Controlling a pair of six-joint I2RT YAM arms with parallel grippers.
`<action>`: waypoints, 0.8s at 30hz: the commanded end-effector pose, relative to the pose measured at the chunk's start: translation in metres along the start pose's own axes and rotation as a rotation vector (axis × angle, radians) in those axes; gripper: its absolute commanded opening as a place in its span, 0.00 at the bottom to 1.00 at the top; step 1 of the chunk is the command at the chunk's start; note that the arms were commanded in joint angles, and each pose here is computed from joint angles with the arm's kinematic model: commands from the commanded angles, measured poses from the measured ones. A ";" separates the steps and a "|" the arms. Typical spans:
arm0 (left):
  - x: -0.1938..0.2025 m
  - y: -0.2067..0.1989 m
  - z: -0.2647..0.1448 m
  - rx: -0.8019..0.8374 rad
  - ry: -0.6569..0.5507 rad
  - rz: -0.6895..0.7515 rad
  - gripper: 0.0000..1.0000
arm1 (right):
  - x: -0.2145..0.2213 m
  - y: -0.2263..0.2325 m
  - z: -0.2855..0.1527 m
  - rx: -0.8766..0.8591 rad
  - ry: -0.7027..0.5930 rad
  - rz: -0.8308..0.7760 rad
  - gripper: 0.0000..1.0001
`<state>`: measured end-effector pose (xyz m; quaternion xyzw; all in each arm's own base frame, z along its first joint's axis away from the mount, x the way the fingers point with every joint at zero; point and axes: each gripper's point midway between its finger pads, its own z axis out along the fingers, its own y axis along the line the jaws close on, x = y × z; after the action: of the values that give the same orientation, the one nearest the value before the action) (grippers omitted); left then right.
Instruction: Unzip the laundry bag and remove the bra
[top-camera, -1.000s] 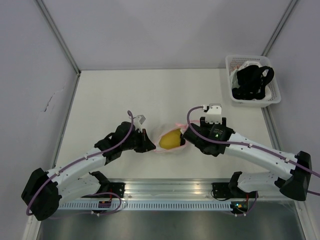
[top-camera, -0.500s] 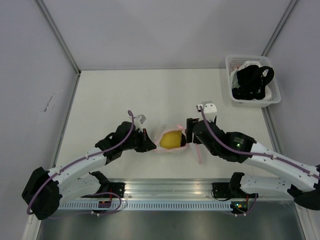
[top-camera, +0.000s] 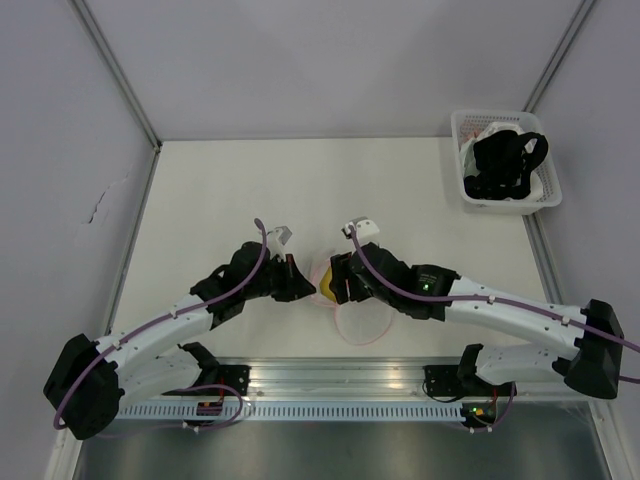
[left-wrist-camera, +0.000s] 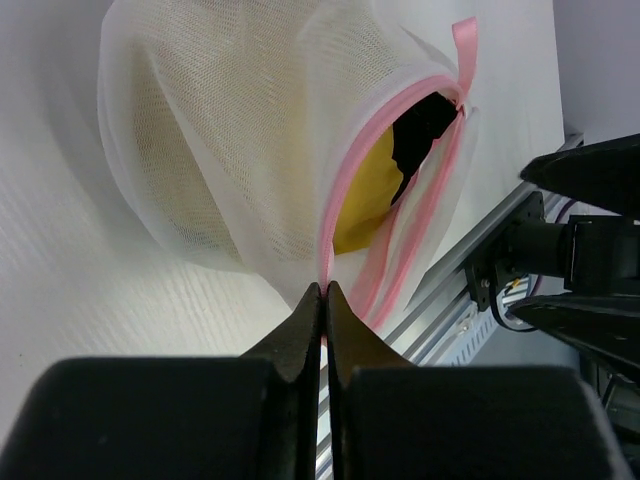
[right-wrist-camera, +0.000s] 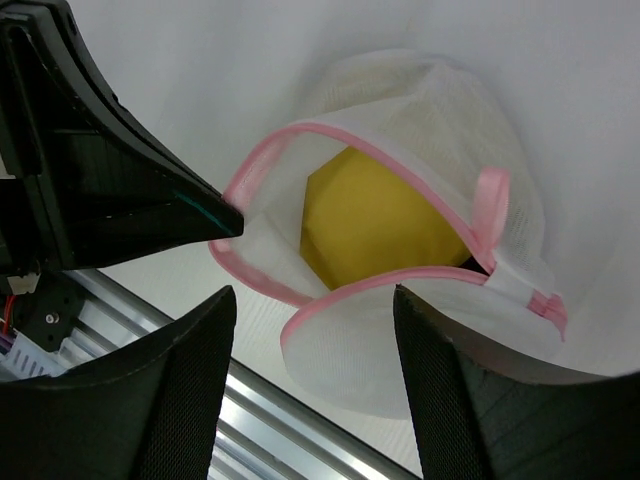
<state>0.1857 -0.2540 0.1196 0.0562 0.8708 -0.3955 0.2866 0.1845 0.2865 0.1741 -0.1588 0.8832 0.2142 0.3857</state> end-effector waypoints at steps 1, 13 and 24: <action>-0.002 -0.012 0.000 0.059 -0.010 -0.021 0.02 | -0.010 0.022 0.009 -0.049 -0.021 0.039 0.69; -0.002 -0.019 -0.009 0.095 -0.027 -0.037 0.02 | 0.002 -0.008 0.057 0.180 -0.051 0.006 0.53; 0.001 -0.022 -0.019 0.122 -0.045 -0.049 0.02 | 0.043 -0.042 0.110 0.313 0.048 -0.027 0.50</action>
<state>0.1734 -0.2513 0.1327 0.0449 0.8512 -0.4322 0.2943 0.2316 0.2932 0.0627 -0.1293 0.9189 0.0614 0.3676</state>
